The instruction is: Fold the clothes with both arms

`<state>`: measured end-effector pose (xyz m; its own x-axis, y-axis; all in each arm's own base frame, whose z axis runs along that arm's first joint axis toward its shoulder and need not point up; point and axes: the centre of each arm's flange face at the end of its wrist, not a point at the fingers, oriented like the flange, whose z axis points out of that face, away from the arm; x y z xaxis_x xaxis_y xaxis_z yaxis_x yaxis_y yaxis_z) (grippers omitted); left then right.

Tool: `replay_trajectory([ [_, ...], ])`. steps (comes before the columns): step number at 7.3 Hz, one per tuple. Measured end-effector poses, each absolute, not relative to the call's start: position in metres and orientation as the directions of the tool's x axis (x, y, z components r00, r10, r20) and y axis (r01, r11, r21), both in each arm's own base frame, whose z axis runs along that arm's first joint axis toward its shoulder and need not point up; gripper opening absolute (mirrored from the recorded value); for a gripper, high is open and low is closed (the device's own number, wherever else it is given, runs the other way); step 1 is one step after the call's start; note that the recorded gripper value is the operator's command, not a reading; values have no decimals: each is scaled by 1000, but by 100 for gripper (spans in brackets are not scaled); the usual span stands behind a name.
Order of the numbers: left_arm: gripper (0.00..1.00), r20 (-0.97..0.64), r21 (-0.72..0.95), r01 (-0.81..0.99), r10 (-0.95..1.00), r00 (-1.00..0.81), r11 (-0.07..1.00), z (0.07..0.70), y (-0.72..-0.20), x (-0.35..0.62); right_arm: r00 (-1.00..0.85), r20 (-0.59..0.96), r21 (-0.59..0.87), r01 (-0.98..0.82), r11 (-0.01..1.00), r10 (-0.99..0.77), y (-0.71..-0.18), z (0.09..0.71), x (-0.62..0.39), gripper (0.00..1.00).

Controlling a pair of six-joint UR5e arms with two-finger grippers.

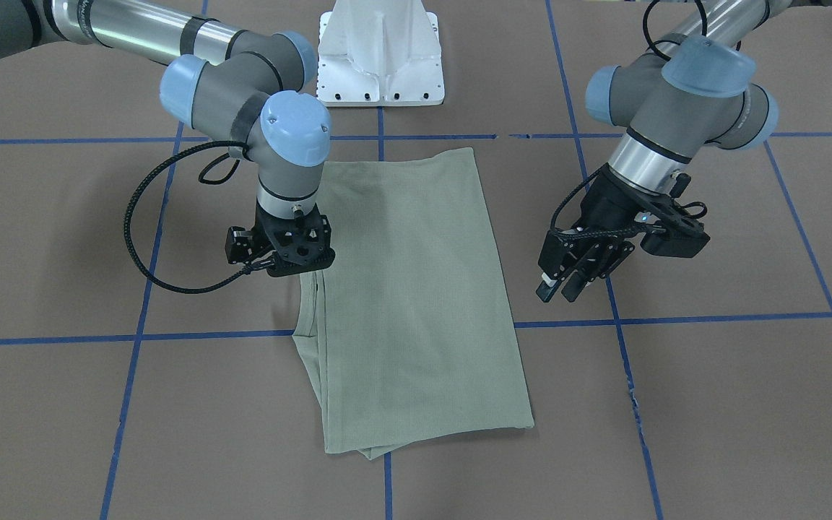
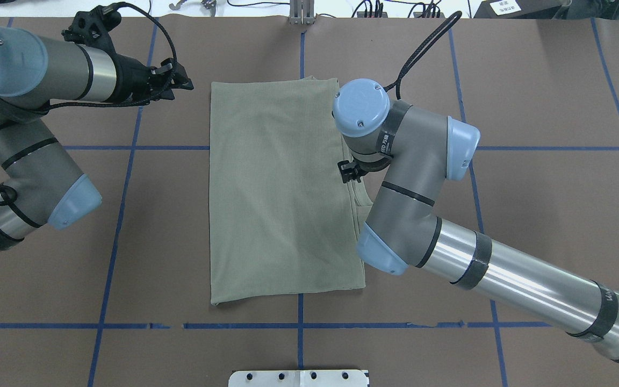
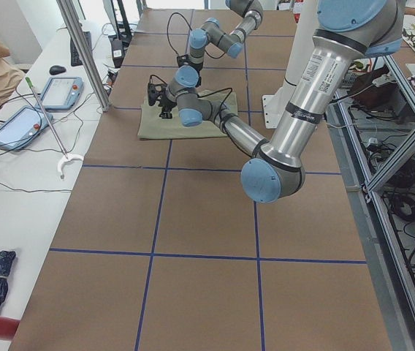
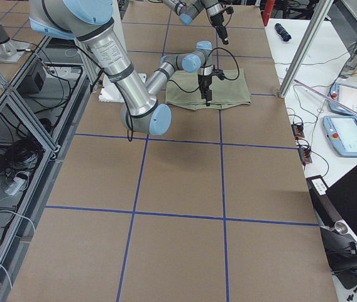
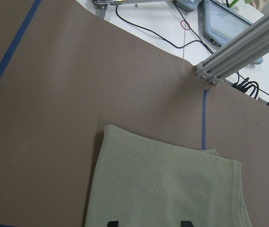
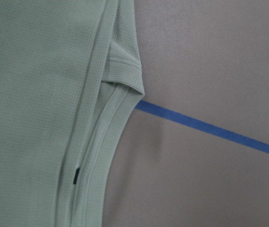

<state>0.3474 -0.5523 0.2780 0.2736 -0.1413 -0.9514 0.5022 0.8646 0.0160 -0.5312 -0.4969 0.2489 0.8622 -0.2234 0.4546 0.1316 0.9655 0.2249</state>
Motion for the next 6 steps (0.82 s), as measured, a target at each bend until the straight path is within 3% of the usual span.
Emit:
replay_trajectory([
  [3,54,-954,16,500,-136,267,866,271,-552,349,754,636,37,-242,970,164,-439,225,-550,100],
  [6,54,-951,12,498,-143,273,867,273,-552,351,576,668,-153,-514,844,472,-345,229,-557,100],
])
